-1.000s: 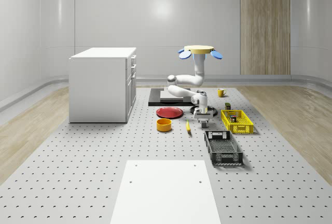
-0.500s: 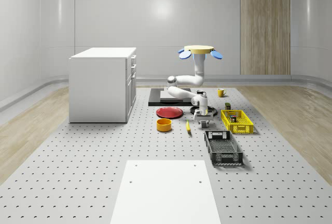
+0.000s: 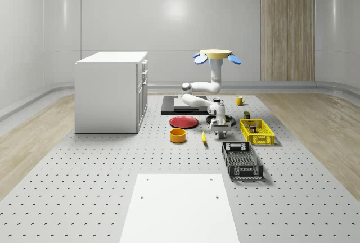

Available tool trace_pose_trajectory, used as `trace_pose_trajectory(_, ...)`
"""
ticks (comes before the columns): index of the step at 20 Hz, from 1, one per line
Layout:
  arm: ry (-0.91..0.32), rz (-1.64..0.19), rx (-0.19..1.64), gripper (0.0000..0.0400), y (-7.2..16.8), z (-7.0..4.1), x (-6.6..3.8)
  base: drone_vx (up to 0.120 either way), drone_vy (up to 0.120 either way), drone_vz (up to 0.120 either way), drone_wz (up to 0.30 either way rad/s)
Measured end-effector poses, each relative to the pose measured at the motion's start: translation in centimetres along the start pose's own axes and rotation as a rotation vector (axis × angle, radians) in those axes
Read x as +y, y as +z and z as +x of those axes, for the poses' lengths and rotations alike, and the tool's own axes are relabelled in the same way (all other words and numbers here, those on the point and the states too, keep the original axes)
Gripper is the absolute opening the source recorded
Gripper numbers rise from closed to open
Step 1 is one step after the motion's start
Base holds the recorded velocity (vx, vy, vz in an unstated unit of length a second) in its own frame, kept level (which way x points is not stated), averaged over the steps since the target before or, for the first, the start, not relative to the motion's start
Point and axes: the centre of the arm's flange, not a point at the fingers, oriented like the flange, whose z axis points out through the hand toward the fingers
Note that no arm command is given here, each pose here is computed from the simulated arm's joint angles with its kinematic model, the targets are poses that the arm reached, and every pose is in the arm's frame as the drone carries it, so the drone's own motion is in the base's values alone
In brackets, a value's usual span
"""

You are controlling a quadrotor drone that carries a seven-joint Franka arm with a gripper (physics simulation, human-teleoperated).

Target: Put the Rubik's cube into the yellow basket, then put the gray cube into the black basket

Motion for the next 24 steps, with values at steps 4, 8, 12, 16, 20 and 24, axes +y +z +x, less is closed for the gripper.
trace_pose_trajectory(4, 0.0, 0.0, 0.0, 0.0301, 0.0, 0.0, 0.0, 0.0, 0.0, 0.0, 0.0)
trace_pose_trajectory(8, 0.0, 0.0, 0.0, 0.0269, 0.0, 0.0, 0.0, 0.0, 0.0, 0.0, 0.0)
trace_pose_trajectory(12, 0.0, 0.0, 0.0, 0.0257, 0.0, 0.0, 0.0, 0.0, 0.0, 0.0, 0.0)
trace_pose_trajectory(16, 0.0, 0.0, 0.0, 0.0253, -0.2, 0.0, 0.0, 0.0, 0.0, 0.0, 0.0)
trace_pose_trajectory(20, 0.0, 0.0, 0.0, 0.0251, -1.5, 0.0, 0.0, 0.0, 0.0, 0.02, 0.0)
trace_pose_trajectory(24, 0.0, 0.0, 0.0, 0.0251, -3.0, 0.0, 0.0, 0.0, 0.0, 0.12, 0.0)
